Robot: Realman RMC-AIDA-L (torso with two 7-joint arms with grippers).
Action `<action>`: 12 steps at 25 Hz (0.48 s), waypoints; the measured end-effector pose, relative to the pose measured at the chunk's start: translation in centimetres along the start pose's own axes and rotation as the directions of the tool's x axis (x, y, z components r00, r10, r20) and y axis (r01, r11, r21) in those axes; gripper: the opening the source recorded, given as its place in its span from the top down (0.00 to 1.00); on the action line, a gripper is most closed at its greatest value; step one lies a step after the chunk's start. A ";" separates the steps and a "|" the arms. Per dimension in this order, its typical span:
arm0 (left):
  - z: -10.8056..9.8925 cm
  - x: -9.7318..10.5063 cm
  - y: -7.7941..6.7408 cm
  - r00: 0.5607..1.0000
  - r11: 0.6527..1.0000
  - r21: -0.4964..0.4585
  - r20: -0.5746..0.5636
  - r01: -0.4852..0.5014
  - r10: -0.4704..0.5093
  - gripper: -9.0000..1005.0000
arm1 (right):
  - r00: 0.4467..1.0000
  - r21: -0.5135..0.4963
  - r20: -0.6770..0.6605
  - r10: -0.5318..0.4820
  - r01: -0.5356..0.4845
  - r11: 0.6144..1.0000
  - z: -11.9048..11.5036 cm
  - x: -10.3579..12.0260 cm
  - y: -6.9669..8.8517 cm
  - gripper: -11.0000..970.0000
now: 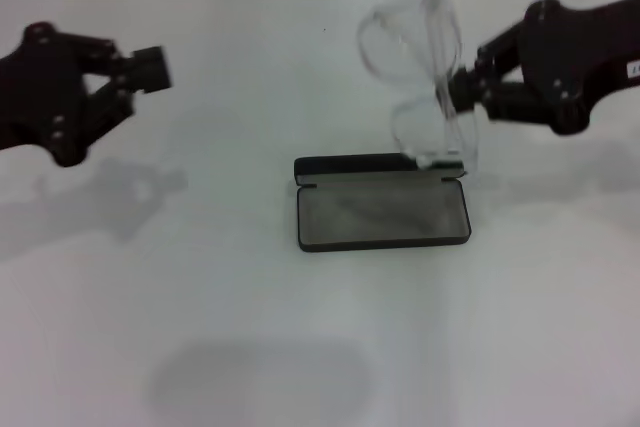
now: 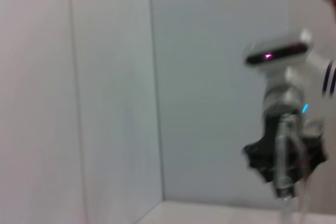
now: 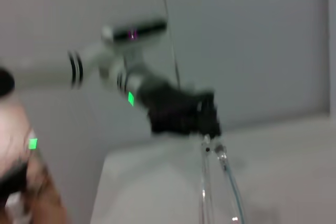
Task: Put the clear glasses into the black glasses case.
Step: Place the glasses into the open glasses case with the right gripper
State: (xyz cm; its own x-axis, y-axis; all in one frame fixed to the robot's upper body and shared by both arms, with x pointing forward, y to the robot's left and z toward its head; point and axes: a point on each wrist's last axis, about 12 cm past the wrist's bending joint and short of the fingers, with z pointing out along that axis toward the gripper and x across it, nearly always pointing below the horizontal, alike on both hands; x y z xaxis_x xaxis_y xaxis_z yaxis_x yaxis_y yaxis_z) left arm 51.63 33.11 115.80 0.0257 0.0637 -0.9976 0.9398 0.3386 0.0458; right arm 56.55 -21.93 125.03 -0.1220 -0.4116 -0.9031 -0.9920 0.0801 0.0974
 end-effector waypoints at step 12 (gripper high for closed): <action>-1.2 0.9 -0.3 0.993 0.995 -0.008 -0.068 0.100 -0.100 0.90 | 0.784 0.059 -0.621 -0.003 0.050 0.997 9.4 -3.9 -0.1 0.93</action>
State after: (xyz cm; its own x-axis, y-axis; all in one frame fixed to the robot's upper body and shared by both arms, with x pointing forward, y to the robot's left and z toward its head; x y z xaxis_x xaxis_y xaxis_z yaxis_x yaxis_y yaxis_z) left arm 50.94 34.21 114.99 -0.0918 0.0933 -0.9914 0.9349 0.3508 -0.0536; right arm 57.39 -11.76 124.56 -0.1132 -0.8864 -0.4489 -0.9932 0.1130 0.0272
